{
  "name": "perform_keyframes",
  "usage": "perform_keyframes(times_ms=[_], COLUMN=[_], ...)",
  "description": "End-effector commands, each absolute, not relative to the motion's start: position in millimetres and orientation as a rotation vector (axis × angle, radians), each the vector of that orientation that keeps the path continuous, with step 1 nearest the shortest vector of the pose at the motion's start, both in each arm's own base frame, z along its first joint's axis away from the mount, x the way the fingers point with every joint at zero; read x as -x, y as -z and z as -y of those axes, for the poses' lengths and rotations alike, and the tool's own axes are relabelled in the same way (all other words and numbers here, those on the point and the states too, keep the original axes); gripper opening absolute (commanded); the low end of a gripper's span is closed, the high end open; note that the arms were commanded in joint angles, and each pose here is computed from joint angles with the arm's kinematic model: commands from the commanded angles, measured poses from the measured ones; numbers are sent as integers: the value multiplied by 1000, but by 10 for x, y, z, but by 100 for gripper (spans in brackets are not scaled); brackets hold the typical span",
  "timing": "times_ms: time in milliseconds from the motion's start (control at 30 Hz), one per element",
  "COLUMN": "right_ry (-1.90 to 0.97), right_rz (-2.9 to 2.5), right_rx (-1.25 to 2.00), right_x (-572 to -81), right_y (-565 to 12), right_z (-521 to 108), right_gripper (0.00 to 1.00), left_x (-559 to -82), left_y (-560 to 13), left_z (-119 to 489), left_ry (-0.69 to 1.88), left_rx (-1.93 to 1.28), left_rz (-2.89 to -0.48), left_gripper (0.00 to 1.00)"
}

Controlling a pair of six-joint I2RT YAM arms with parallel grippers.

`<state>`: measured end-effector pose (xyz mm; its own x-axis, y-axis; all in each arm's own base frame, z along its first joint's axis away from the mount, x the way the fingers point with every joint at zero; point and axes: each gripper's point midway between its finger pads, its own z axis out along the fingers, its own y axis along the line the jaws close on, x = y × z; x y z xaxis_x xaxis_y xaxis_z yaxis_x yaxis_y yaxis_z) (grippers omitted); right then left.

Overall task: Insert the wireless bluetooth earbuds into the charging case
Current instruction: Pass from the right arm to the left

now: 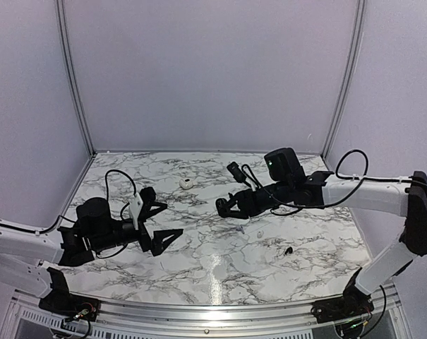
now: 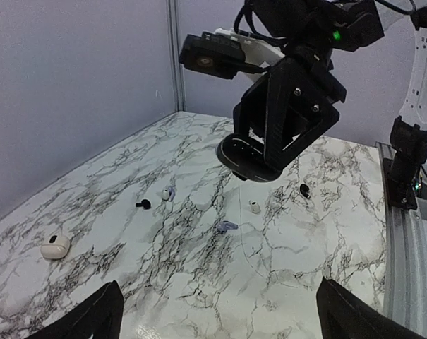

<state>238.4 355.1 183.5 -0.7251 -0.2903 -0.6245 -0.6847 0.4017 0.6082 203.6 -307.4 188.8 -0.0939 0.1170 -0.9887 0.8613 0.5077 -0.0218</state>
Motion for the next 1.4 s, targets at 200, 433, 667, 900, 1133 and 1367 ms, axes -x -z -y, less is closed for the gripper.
perform_keyframes(times_ms=[200,433,667,900,1133,1367], right_ry=[-1748,-1879,-1912,-1888,-1898,-1920], right_rz=[-1788,-1694,-1686,-1736,-1784,-1784], right_rx=[1186,1282,1286,1212,1133,1128], right_x=[-1696,-1442,-1378,-1470,-1545,-1511], right_y=[-2685,-2862,-2939,-2920,-2881,-2877], right_z=[-3924,-3922,-3921,-3966,-3998,-3978], right_gripper=[40,40,39,38,38,38], left_x=[-1876,-1710,-1627,-1635,-1658,-1646], left_y=[-2274,-2548,-2697,-2722,-2796,-2823], left_z=[3504,3661,3770,3820,3838,3896], left_ry=[502,473,471,457,458,463], left_rx=[-1036,-1040,-1041,-1024,-999,-1013], left_rz=[-1243,-1117,-1073,-1087,-1090,-1072], left_gripper=[99,98,95,95,89,81])
